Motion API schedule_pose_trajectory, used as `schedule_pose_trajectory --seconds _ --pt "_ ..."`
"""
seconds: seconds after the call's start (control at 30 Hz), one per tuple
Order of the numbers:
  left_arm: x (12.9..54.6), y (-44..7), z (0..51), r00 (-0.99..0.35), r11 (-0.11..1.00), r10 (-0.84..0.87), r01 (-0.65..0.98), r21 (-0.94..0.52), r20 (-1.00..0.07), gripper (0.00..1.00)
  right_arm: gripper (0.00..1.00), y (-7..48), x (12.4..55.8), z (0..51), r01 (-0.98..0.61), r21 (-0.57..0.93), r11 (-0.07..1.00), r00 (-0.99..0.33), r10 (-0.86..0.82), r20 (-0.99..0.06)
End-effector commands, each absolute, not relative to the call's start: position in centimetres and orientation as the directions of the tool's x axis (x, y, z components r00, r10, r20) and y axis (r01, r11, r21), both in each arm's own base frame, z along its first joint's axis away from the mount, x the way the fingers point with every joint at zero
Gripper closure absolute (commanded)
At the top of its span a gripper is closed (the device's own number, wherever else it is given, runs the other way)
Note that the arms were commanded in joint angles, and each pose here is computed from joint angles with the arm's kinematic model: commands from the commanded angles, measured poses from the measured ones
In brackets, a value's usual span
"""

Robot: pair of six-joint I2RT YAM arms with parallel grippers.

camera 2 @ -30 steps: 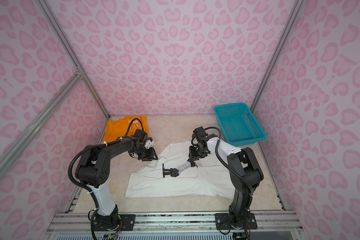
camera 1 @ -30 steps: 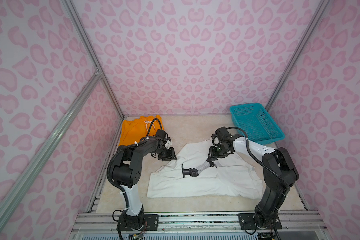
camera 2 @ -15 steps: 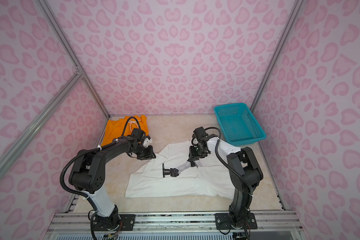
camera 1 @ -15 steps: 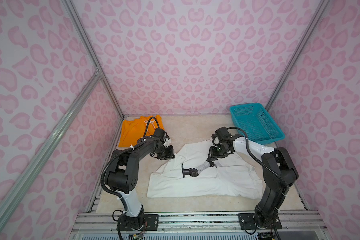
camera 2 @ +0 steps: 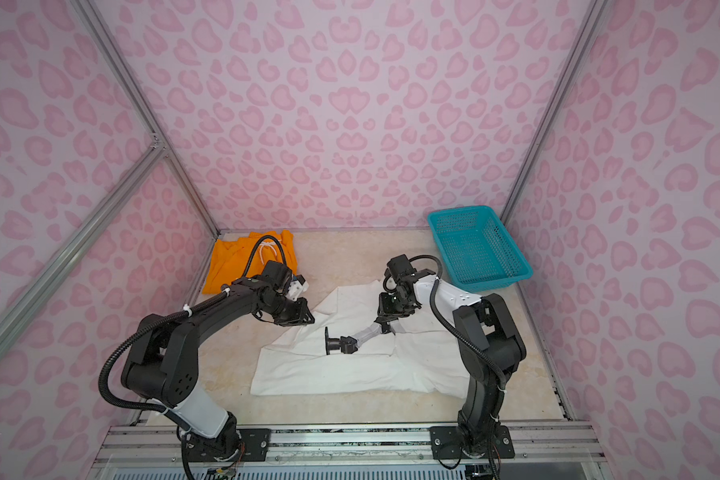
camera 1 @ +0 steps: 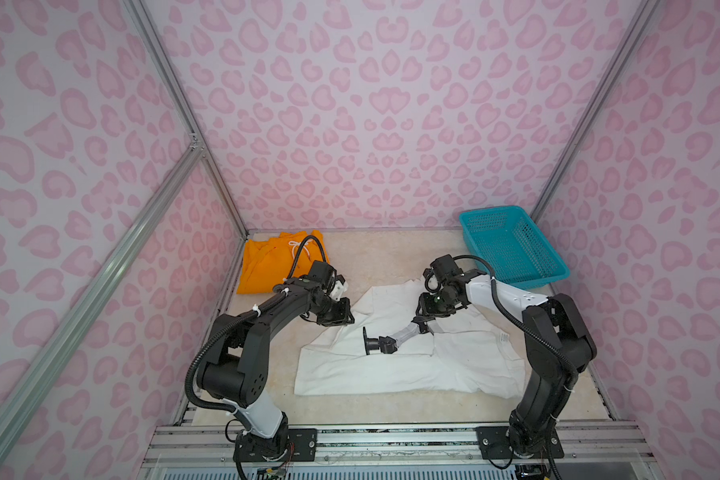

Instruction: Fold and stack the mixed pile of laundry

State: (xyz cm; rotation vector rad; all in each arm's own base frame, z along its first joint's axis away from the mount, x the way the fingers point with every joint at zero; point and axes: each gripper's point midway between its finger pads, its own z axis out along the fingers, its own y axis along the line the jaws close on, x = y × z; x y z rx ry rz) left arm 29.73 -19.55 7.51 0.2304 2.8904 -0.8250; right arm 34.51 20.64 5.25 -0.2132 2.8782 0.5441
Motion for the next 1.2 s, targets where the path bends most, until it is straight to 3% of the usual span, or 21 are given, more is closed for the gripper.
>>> schedule_pose_trajectory --seconds 0.0,0.2,0.47,0.63,0.77,1.17 --pt "26.9 -21.4 7.6 -0.964 0.808 0.218 0.265 -0.526 -0.15 0.78 0.56 20.6 34.4 4.8 -0.173 0.345 0.923 -0.971 -0.1 -0.218" --pt "25.0 -22.9 7.2 -0.956 0.788 0.25 0.291 -0.543 -0.151 0.7 0.56 20.6 34.3 4.6 -0.171 0.345 0.923 -0.972 -0.101 -0.214" --pt "26.5 -22.0 6.3 -0.935 0.839 0.286 0.351 -0.415 -0.212 0.54 0.56 20.5 34.3 4.7 -0.173 0.344 0.923 -0.971 -0.101 -0.216" --pt "27.0 -22.3 5.2 -0.909 0.88 0.351 0.403 -0.253 -0.226 0.55 0.56 20.6 34.3 4.7 -0.172 0.344 0.923 -0.971 -0.1 -0.216" --pt "26.6 -23.3 4.3 -0.925 0.903 0.33 0.367 -0.223 -0.187 0.6 0.56 20.5 34.3 4.6 -0.169 0.343 0.924 -0.972 -0.098 -0.215" --pt "25.2 -24.6 1.8 -0.955 0.955 0.264 0.278 -0.103 -0.133 0.59 0.56 20.3 34.1 4.4 -0.169 0.35 0.921 -0.972 -0.097 -0.215"
